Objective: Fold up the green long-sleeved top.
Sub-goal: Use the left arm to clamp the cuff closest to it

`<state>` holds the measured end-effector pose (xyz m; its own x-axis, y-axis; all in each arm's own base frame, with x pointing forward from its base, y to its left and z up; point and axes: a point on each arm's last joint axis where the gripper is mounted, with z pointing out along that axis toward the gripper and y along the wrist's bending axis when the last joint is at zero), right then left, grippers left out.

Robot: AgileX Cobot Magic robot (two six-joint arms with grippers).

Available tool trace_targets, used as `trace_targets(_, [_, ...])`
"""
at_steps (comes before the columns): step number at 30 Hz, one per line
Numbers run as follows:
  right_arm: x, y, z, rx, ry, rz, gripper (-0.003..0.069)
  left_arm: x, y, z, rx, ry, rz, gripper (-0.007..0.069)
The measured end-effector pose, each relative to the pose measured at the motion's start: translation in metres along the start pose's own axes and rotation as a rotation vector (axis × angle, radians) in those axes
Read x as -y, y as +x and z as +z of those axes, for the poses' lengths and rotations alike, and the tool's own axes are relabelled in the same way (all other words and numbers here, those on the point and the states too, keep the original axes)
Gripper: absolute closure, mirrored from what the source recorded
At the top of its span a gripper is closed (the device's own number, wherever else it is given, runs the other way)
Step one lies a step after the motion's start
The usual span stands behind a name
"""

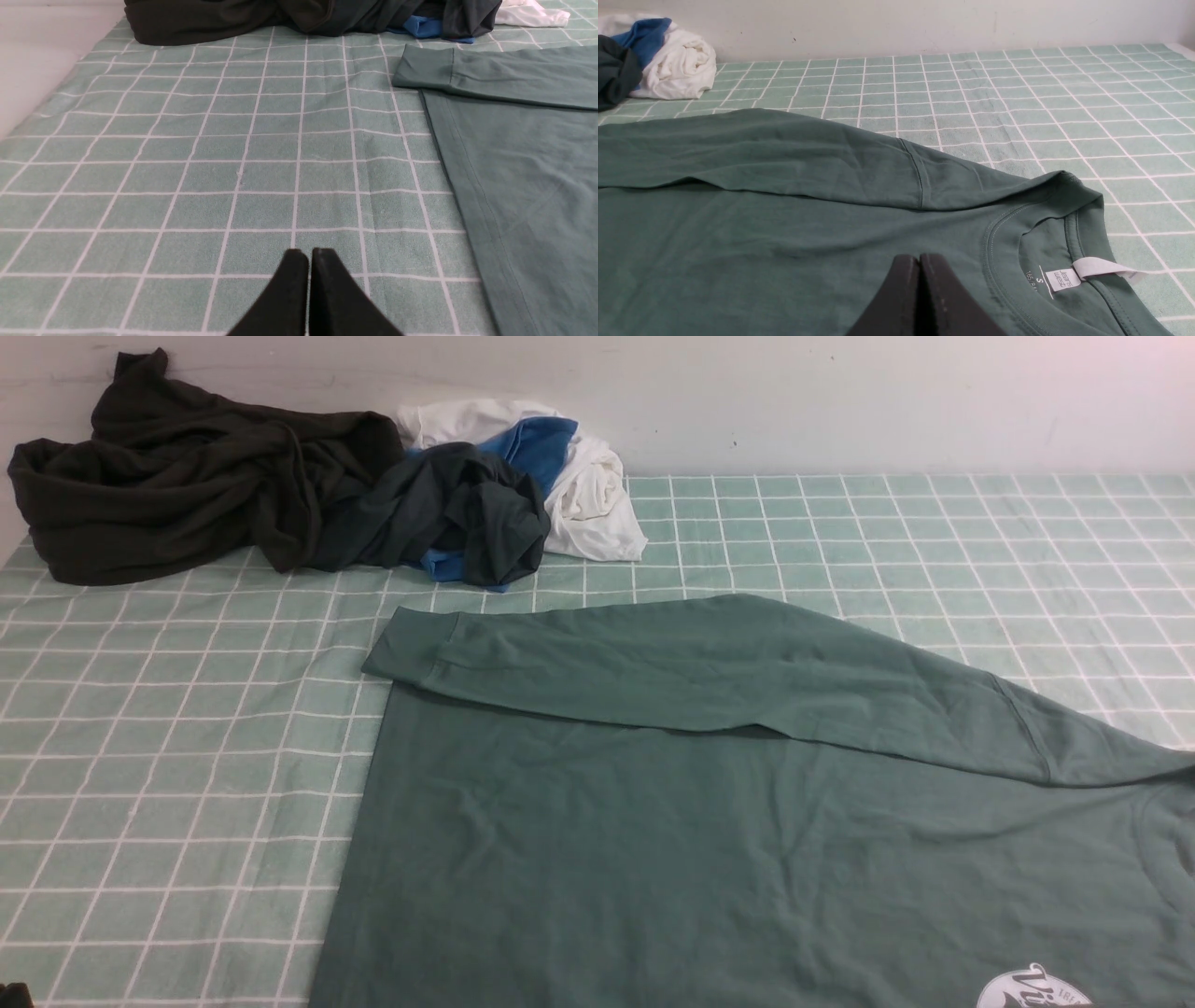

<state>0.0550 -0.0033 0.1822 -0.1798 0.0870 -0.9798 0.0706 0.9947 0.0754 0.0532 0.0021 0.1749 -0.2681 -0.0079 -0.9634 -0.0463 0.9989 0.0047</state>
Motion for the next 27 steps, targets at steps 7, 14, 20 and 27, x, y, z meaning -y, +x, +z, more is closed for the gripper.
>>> trace_targets(7, [0.0,0.0,0.0,0.0,0.0,0.0,0.0673,0.0,0.0,0.0,0.0,0.0,0.0,0.0628])
trace_targets(14, [0.0,0.0,0.0,0.0,0.0,0.0,0.0673,0.0,0.0,0.0,0.0,0.0,0.0,0.0628])
trace_targets(20, [0.0,0.0,0.0,0.0,0.0,0.0,0.0673,0.0,0.0,0.0,0.0,0.0,0.0,0.0628])
trace_targets(27, [-0.0001,0.0,0.0,0.0,-0.001,0.005,0.0673,0.0,-0.0003,0.0004,0.012,0.0,-0.01,0.0628])
